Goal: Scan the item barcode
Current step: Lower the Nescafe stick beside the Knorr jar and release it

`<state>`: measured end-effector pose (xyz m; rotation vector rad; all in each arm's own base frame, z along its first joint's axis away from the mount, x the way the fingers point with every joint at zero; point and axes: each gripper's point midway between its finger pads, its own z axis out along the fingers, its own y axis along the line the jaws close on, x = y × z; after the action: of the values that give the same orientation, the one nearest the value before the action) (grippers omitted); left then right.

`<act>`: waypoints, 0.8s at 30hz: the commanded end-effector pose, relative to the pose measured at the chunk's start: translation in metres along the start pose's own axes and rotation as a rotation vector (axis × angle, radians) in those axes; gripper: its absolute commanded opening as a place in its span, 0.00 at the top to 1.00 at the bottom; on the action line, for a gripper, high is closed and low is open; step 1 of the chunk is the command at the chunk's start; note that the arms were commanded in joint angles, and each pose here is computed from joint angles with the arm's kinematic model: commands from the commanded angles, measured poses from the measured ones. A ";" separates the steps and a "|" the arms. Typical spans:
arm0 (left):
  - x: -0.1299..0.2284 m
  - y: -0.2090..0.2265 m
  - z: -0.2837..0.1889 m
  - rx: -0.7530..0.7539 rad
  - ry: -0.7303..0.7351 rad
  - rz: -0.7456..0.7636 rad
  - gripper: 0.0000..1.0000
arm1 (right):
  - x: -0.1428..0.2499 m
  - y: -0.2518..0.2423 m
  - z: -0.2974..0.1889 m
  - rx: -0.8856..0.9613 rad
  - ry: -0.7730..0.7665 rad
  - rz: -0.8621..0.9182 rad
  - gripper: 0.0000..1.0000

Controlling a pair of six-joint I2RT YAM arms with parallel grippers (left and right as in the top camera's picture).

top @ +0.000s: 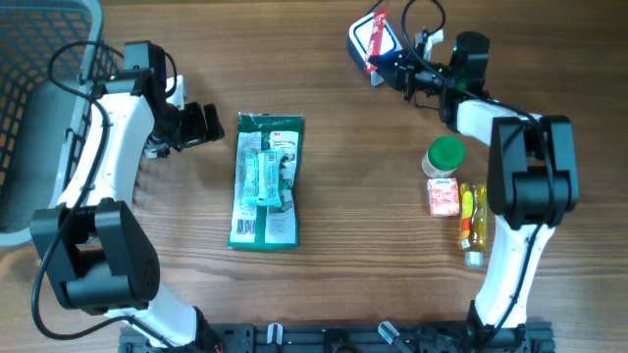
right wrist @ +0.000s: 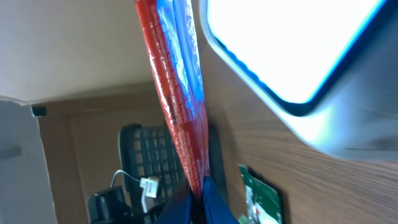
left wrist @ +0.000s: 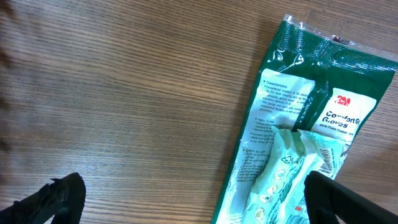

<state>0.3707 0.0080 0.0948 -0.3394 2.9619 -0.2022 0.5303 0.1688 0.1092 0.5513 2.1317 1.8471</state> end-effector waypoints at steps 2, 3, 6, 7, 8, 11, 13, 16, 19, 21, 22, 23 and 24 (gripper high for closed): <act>0.000 -0.001 -0.003 0.009 -0.007 0.002 0.00 | 0.015 0.118 -0.024 -0.093 -0.051 -0.258 0.96; 0.000 -0.001 -0.003 0.009 -0.007 0.002 0.00 | 0.024 0.131 -0.031 -0.077 -0.046 -0.295 0.95; 0.000 -0.001 -0.003 0.009 -0.007 0.002 0.00 | 0.053 0.135 -0.054 0.090 -0.047 -0.398 0.95; 0.000 -0.001 -0.003 0.009 -0.007 0.002 0.00 | 0.065 0.120 -0.070 0.234 -0.069 -0.429 0.95; 0.000 -0.001 -0.003 0.009 -0.007 0.002 0.00 | 0.073 0.107 -0.085 0.357 -0.086 -0.443 0.95; 0.000 -0.001 -0.003 0.009 -0.007 0.002 0.00 | 0.102 0.071 -0.127 0.656 -0.068 -0.444 0.96; 0.000 -0.001 -0.003 0.009 -0.007 0.002 0.00 | 0.122 0.051 -0.147 0.794 -0.018 -0.412 0.96; 0.000 -0.001 -0.003 0.009 -0.007 0.002 0.00 | 0.142 0.017 -0.170 0.980 0.050 -0.359 0.95; 0.000 -0.001 -0.003 0.009 -0.007 0.002 0.00 | 0.156 -0.007 -0.172 1.047 0.096 -0.344 0.95; 0.000 -0.001 -0.003 0.009 -0.008 0.002 0.00 | 0.164 -0.024 -0.172 1.102 0.119 -0.356 0.95; 0.000 -0.001 -0.003 0.009 -0.008 0.002 0.00 | 0.166 -0.033 -0.171 1.131 0.124 -0.375 0.96; 0.000 -0.001 -0.003 0.009 -0.007 0.002 0.00 | 0.168 -0.040 -0.170 1.153 0.130 -0.393 0.95; 0.000 -0.001 -0.003 0.009 -0.007 0.002 0.00 | 0.171 -0.045 -0.168 1.162 0.135 -0.403 0.95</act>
<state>0.3706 0.0080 0.0946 -0.3389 2.9624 -0.2021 0.3064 0.0974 0.1166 0.2199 2.9457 0.4840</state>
